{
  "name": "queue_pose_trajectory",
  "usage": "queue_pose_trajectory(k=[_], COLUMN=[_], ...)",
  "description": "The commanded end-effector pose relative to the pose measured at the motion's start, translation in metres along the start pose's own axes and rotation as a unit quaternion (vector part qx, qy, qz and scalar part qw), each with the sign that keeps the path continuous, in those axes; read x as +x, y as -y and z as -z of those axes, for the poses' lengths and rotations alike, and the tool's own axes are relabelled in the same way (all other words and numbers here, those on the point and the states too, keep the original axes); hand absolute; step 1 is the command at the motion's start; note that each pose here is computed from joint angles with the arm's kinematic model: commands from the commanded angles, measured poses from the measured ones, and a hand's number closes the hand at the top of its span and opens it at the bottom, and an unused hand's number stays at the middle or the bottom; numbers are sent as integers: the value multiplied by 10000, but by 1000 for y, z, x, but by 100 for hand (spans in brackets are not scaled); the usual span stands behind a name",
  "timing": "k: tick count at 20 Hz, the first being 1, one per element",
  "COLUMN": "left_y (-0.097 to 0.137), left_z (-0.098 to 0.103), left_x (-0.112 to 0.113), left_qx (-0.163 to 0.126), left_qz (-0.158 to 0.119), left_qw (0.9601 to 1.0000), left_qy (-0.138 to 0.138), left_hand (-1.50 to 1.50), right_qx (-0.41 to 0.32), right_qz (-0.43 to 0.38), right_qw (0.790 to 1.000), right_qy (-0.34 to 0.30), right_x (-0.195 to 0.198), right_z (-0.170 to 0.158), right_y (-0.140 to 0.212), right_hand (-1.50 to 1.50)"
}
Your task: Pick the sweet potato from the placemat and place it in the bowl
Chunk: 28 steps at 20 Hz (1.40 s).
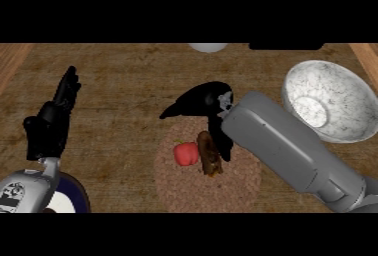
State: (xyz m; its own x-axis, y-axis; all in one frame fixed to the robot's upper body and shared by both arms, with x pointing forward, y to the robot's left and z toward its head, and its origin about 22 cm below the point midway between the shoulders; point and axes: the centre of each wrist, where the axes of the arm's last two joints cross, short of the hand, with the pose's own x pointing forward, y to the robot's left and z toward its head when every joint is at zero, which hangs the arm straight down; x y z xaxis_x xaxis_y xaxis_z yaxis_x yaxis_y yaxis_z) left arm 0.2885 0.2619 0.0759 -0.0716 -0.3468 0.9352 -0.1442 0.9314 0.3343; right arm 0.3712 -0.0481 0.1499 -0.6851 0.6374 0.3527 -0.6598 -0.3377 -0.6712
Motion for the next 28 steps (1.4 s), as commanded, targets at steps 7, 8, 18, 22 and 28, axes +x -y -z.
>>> queue_pose_trajectory(k=[7,8,18,22,28], left_y=[1,6,4,-1,16], left_z=[-4,10,8,9,-3], left_x=[-4,2,-13,-6,-3], left_qx=[47,55,29,39,83], left_qz=[40,41,32,48,32], left_qw=[10000,10000,10000,10000,9999], left_qy=[-7,-49,-19,31,54], left_hand=[0,0,0,0,0], right_qx=[793,799,778,897,1113], right_qz=[-606,-630,-575,-607,-840], right_qw=[9909,9903,9900,9887,9861], right_qy=[-906,-943,-1027,-1038,-902], right_x=[22,0,-7,-26,-30], right_z=[47,25,59,74,72], right_y=[-33,-23,-74,-90,-104], right_hand=[-150,-150,-150,-150,150])
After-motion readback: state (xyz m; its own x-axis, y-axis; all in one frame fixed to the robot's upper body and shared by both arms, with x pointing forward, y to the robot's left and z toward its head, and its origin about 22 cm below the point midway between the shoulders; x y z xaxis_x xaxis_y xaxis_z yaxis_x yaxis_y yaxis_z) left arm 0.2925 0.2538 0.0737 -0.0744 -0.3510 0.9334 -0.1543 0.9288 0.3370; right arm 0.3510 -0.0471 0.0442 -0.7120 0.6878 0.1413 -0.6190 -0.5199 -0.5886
